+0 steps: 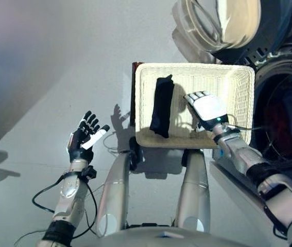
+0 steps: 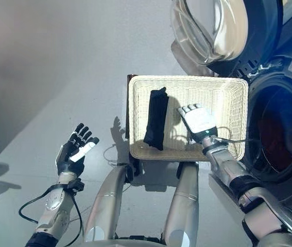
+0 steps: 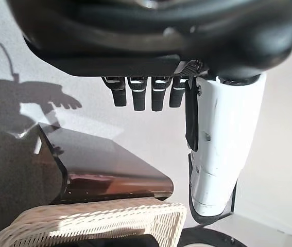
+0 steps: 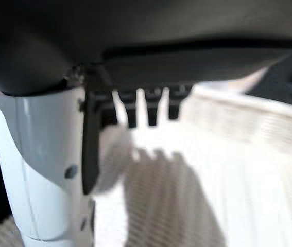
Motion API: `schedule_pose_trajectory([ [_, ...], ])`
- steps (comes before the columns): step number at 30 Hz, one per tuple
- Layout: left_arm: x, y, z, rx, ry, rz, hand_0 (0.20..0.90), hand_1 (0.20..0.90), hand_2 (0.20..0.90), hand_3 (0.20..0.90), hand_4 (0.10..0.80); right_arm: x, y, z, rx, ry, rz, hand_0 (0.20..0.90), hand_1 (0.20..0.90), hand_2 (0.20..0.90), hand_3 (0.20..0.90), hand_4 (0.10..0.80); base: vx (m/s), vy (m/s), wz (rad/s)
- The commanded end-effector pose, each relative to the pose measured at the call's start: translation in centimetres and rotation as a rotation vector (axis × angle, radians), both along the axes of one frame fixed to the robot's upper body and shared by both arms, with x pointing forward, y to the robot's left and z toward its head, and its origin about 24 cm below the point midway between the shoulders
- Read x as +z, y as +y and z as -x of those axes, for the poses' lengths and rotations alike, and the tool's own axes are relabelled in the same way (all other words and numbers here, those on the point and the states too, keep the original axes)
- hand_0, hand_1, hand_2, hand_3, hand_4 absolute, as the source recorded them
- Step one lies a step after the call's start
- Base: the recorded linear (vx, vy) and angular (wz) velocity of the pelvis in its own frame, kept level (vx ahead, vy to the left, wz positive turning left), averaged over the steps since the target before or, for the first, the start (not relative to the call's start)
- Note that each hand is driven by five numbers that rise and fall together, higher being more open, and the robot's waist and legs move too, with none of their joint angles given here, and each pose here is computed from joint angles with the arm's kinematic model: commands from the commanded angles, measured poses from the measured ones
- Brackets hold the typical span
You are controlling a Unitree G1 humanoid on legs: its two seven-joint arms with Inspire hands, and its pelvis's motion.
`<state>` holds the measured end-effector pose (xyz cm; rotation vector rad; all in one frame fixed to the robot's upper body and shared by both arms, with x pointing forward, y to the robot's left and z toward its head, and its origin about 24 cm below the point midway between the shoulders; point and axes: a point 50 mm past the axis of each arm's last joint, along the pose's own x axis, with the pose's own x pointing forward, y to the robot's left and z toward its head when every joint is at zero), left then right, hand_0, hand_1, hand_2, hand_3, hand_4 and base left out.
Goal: Pick up the clothes and place them into the washing machine
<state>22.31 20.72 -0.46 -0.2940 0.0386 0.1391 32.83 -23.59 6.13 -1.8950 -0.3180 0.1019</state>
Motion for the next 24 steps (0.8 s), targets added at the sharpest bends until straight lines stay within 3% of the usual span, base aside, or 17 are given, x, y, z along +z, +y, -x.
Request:
schedule_pose_trajectory([
  [1,2.6,1.8,0.7,0.004,-0.131,-0.085,0.9,0.9,0.9,0.9,0.8,2.5,1.3,-1.1,0.081,-0.128,0.039,0.9,0.9,0.9,0.9,0.8,-0.037,-0.037,0.08],
  [11,2.9,2.2,0.7,0.036,-0.137,-0.107,0.9,0.9,0.9,0.9,0.8,5.0,3.3,-1.4,0.127,-0.297,-0.049,0.9,0.9,0.9,0.9,0.8,-0.021,-0.019,0.13],
  [24,3.0,2.4,0.8,0.041,-0.143,-0.116,0.9,0.9,0.9,0.9,0.8,5.2,5.8,-2.1,0.169,-0.322,-0.11,0.9,0.9,0.9,0.9,0.8,-0.018,0.005,0.05],
])
